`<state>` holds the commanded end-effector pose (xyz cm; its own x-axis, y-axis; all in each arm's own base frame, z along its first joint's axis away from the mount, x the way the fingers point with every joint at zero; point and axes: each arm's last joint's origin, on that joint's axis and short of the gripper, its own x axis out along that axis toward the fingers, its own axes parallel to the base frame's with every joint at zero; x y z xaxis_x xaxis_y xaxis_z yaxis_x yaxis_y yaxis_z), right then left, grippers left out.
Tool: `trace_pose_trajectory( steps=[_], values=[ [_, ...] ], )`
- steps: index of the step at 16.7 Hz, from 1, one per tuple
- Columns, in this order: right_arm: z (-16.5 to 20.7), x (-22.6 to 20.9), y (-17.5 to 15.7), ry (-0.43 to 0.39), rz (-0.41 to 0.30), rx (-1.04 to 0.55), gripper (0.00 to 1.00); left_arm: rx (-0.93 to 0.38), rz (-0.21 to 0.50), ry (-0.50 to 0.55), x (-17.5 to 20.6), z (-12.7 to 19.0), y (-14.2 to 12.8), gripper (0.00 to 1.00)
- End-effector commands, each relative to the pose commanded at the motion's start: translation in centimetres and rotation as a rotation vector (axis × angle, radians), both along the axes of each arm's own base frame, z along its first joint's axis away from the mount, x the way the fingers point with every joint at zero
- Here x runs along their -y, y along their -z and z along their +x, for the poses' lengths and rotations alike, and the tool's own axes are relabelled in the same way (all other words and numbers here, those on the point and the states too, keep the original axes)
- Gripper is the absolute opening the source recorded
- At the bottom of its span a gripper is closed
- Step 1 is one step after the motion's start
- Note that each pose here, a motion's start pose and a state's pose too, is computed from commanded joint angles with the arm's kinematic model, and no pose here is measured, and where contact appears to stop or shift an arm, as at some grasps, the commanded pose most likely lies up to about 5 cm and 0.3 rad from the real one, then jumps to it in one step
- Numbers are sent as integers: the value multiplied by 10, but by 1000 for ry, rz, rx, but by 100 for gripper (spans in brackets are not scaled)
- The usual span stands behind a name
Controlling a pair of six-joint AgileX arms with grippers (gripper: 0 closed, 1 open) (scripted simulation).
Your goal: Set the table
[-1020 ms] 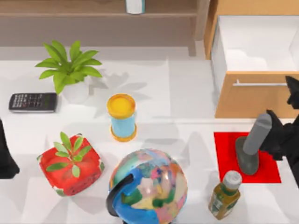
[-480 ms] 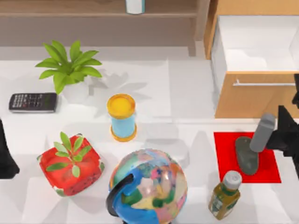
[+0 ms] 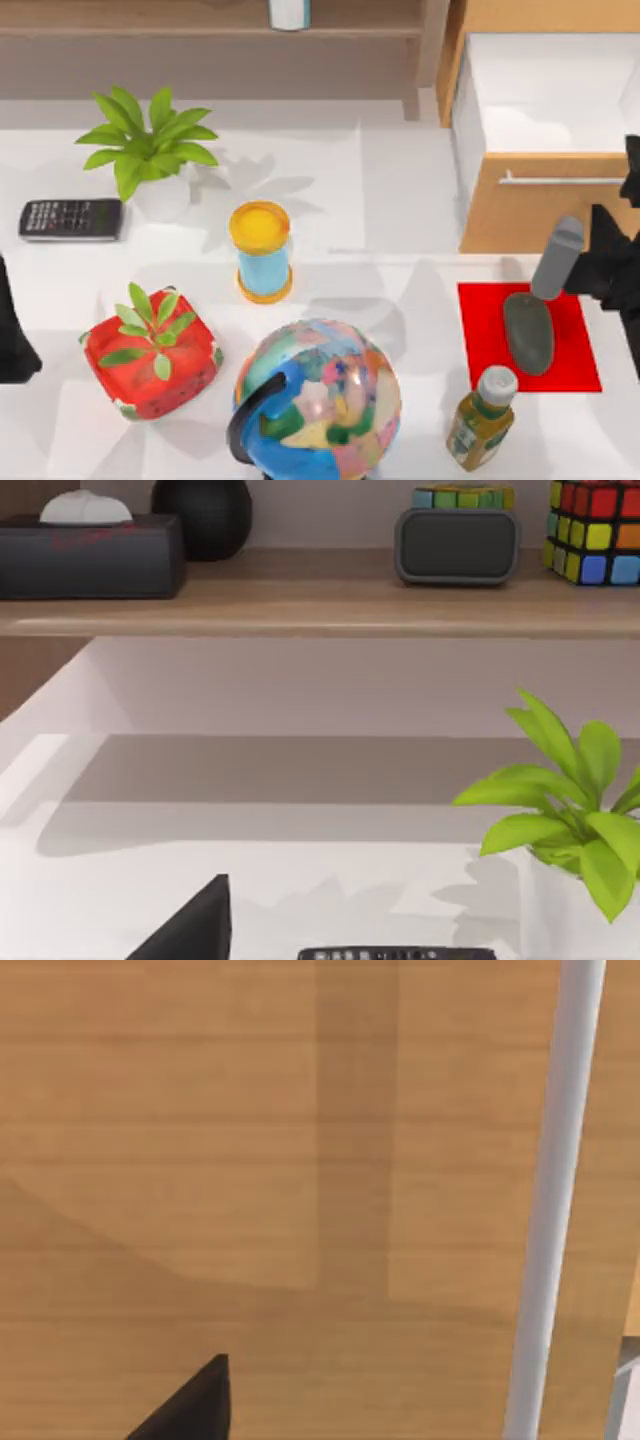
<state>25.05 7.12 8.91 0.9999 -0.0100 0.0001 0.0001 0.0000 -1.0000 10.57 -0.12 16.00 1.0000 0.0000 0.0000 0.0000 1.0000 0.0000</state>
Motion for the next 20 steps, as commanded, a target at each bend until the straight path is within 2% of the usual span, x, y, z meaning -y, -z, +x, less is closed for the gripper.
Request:
trace_pose_trajectory(
  steps=[4, 17, 20],
  values=[
    [2, 0, 0, 0, 0, 0, 100, 0, 0, 0, 0, 0, 0, 100],
    [2, 0, 0, 0, 0, 0, 2, 0, 0, 0, 0, 0, 0, 100],
    [2, 0, 0, 0, 0, 0, 0, 0, 0, 0, 0, 0, 0, 100]
  ],
)
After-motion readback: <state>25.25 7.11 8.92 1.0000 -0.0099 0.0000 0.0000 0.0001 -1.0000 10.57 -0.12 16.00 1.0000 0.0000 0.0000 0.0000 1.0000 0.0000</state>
